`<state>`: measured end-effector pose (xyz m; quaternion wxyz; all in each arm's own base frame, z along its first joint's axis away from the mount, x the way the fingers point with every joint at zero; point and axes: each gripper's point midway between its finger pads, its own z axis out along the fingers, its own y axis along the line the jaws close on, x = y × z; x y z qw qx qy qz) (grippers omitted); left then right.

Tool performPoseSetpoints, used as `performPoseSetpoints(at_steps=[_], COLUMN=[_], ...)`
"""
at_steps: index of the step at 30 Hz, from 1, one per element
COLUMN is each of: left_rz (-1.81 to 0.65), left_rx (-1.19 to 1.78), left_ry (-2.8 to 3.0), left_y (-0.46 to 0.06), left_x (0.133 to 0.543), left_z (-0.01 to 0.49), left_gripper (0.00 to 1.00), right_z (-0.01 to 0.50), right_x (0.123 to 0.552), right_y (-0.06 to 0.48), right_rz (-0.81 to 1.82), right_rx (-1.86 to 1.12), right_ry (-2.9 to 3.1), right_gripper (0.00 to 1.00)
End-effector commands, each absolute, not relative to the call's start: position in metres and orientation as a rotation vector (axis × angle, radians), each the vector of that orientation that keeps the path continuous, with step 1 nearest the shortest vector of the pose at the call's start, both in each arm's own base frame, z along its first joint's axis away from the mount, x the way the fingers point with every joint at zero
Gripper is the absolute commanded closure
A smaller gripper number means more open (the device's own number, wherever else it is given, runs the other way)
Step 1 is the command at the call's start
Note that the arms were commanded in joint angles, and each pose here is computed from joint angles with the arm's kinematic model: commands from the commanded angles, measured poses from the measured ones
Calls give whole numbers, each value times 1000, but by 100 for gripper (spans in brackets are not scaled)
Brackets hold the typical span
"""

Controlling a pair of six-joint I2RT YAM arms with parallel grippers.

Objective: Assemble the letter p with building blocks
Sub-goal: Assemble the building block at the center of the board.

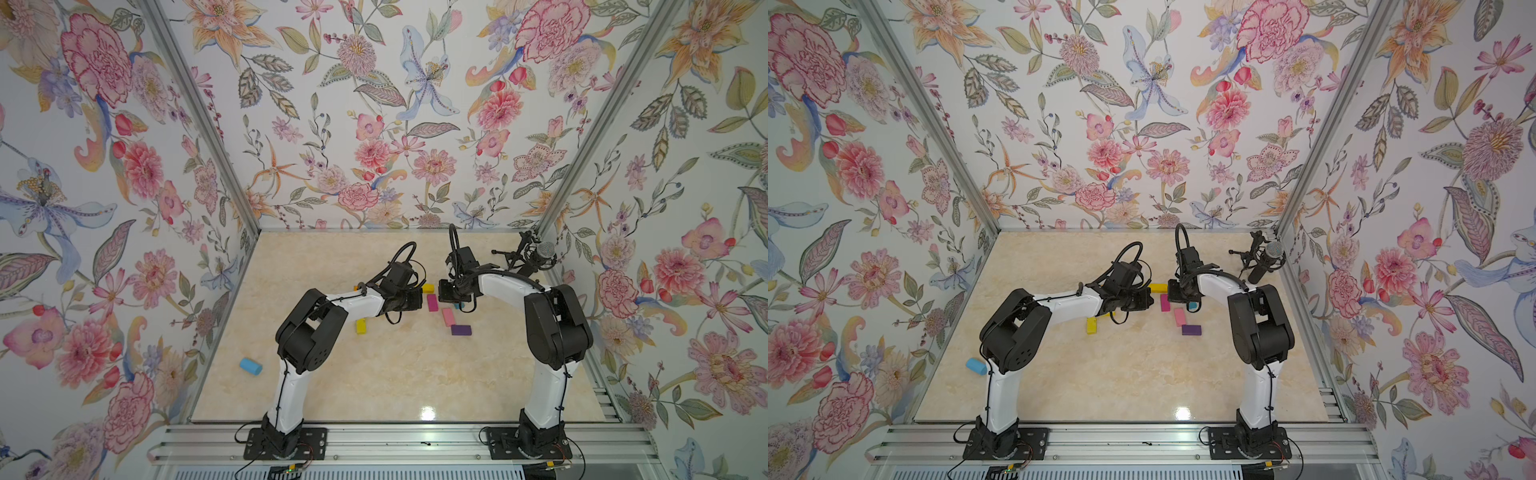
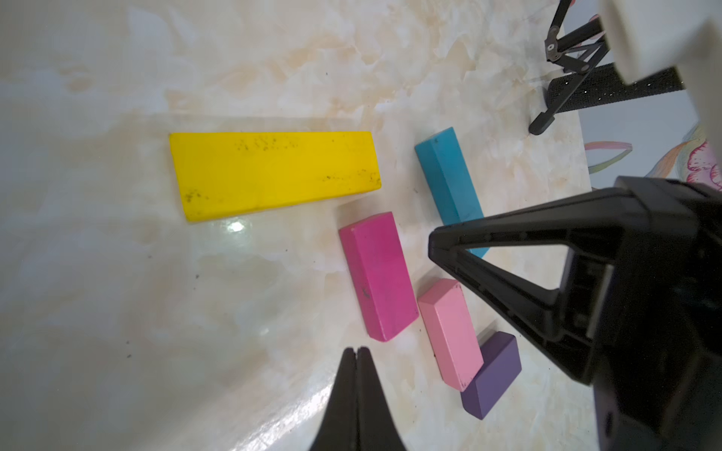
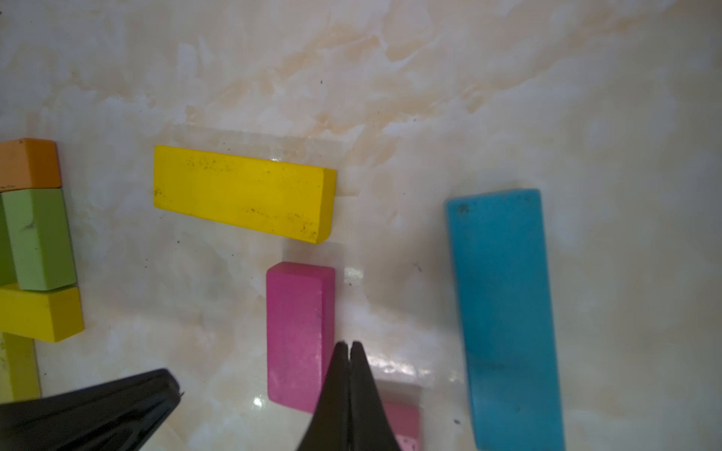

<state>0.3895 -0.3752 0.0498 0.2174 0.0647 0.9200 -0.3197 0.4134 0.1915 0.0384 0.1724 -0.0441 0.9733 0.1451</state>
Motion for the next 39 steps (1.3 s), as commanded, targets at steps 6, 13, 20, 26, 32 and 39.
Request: performPoseSetpoints(at_steps=[6, 13, 20, 26, 32, 39], left_rz=[-907, -890, -886, -883, -855, -830], left_rx=[197, 211, 207, 201, 199, 152], left_ry=[2590, 2599, 2609, 2614, 2621, 2625], left_y=[-388, -390, -390, -391, -383, -362], left_x=[387, 390, 393, 394, 393, 392], left_z=[32, 28, 22, 21, 23, 23], left_gripper=[100, 100, 100, 100, 100, 100], right_z=[9, 3, 1, -3, 0, -1], right_x=[400, 399, 396, 394, 390, 382], right_y=[201, 204, 207, 209, 220, 235], right_rz=[418, 431, 445, 464, 498, 526], right_rx=[-171, -168, -156, -155, -167, -191], right_ry=[2826, 2837, 2844, 2854, 2848, 2857], right_gripper=[100, 100, 100, 100, 100, 100])
